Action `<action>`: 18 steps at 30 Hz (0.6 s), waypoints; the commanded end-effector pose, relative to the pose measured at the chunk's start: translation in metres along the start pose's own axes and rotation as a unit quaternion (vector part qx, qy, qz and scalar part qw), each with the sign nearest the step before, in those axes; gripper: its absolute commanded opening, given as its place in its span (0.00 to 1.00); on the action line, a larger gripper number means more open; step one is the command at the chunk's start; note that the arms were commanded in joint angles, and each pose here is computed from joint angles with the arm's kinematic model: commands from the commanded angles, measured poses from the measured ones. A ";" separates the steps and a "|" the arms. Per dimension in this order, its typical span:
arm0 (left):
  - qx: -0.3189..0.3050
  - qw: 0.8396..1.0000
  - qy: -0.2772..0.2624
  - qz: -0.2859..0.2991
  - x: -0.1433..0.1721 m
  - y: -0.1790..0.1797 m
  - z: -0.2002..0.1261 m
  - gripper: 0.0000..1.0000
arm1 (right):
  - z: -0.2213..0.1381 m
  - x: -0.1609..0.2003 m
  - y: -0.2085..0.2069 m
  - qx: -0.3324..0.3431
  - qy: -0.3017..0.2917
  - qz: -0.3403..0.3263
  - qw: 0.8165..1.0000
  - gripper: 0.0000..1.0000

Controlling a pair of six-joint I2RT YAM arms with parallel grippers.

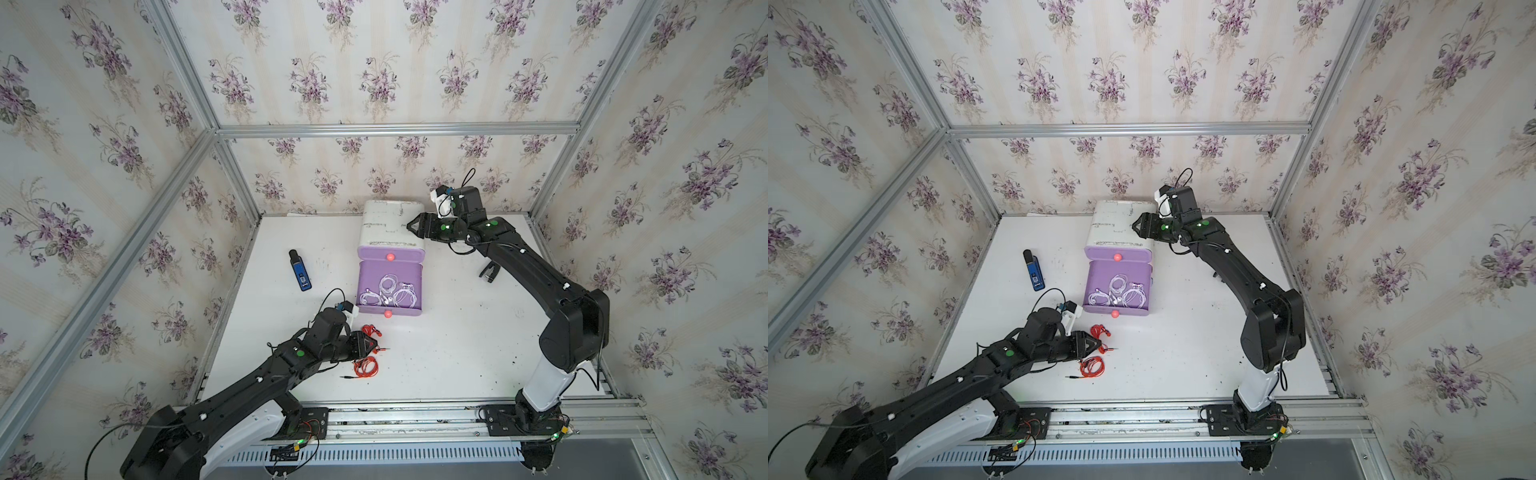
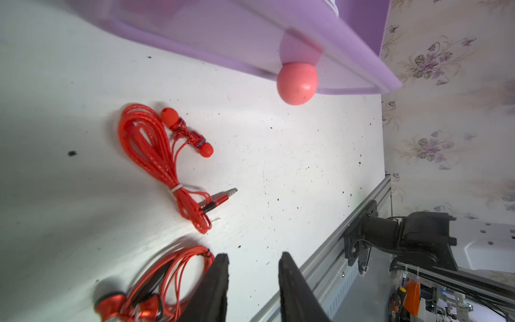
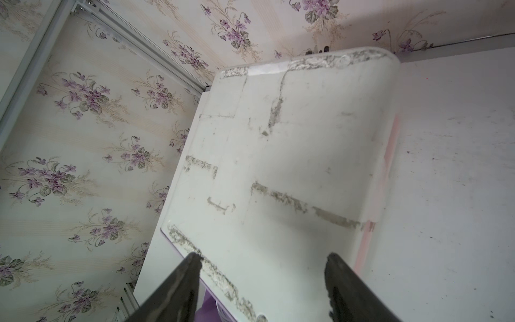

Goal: Place the wired earphones into the drawer by color
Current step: Close the drawer in the storage box.

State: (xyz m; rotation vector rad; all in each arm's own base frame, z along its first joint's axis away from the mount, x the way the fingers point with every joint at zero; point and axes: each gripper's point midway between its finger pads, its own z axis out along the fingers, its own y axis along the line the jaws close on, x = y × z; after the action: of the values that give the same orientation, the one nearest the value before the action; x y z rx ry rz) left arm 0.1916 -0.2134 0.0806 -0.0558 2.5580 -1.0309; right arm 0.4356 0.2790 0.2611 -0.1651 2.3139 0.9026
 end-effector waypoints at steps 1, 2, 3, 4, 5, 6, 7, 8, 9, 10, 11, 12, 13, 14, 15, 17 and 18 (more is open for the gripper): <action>-0.012 0.997 -0.071 -0.011 -0.031 0.001 0.012 0.23 | 0.005 -0.002 0.001 -0.008 0.000 -0.010 1.000 0.73; -0.019 0.997 -0.078 -0.012 -0.034 0.005 0.016 0.22 | 0.006 -0.001 0.000 -0.009 0.001 -0.010 1.000 0.73; -0.019 0.996 -0.086 -0.012 -0.037 0.005 0.019 0.22 | 0.008 0.000 0.000 -0.009 0.003 -0.010 1.000 0.73; -0.025 0.995 -0.092 -0.013 -0.040 0.007 0.021 0.22 | 0.009 -0.001 -0.001 -0.010 0.003 -0.011 1.000 0.73; -0.029 0.994 -0.101 -0.012 -0.044 0.009 0.023 0.22 | 0.010 0.000 -0.001 -0.009 0.003 -0.011 1.000 0.73; -0.034 0.994 -0.107 -0.012 -0.047 0.011 0.025 0.23 | 0.011 0.000 -0.002 -0.008 0.003 -0.012 1.000 0.73; -0.038 0.993 -0.112 -0.014 -0.049 0.012 0.027 0.23 | 0.011 0.000 -0.002 -0.009 0.002 -0.013 1.000 0.73; -0.035 0.992 -0.117 -0.013 -0.053 0.011 0.030 0.23 | 0.013 0.001 -0.003 -0.008 0.004 -0.014 1.000 0.73; -0.035 0.992 -0.121 -0.012 -0.056 0.010 0.033 0.23 | 0.013 0.001 -0.004 -0.008 0.005 -0.015 1.000 0.73; -0.040 0.992 -0.123 -0.014 -0.057 0.011 0.035 0.24 | 0.014 0.002 -0.005 -0.006 0.006 -0.015 1.000 0.73; -0.043 0.991 -0.127 -0.016 -0.061 0.010 0.037 0.23 | 0.015 0.002 -0.006 -0.005 0.006 -0.015 1.000 0.73; -0.044 0.990 -0.132 -0.018 -0.063 0.010 0.039 0.23 | 0.015 0.002 -0.006 -0.005 0.006 -0.016 1.000 0.73; -0.046 0.989 -0.137 -0.021 -0.066 0.009 0.040 0.24 | 0.015 0.002 -0.007 -0.004 0.006 -0.016 1.000 0.73; -0.046 0.988 -0.146 -0.023 -0.069 0.008 0.040 0.24 | 0.016 0.002 -0.007 -0.003 0.006 -0.018 1.000 0.73; -0.043 0.987 -0.153 -0.023 -0.073 0.004 0.040 0.24 | 0.016 0.003 -0.009 -0.002 0.006 -0.017 1.000 0.73; -0.049 0.984 -0.171 -0.018 -0.080 -0.001 0.037 0.24 | 0.019 0.004 -0.012 0.001 0.010 -0.016 1.000 0.73; -0.050 0.982 -0.180 -0.012 -0.084 -0.006 0.034 0.24 | 0.020 0.005 -0.013 0.001 0.011 -0.015 1.000 0.73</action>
State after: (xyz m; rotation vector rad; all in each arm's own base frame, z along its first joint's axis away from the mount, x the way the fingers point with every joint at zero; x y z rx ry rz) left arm 0.2638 -0.2250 0.0681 -0.2461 2.3880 -0.8350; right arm 0.4476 0.2786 0.2430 -0.1840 2.3228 0.8714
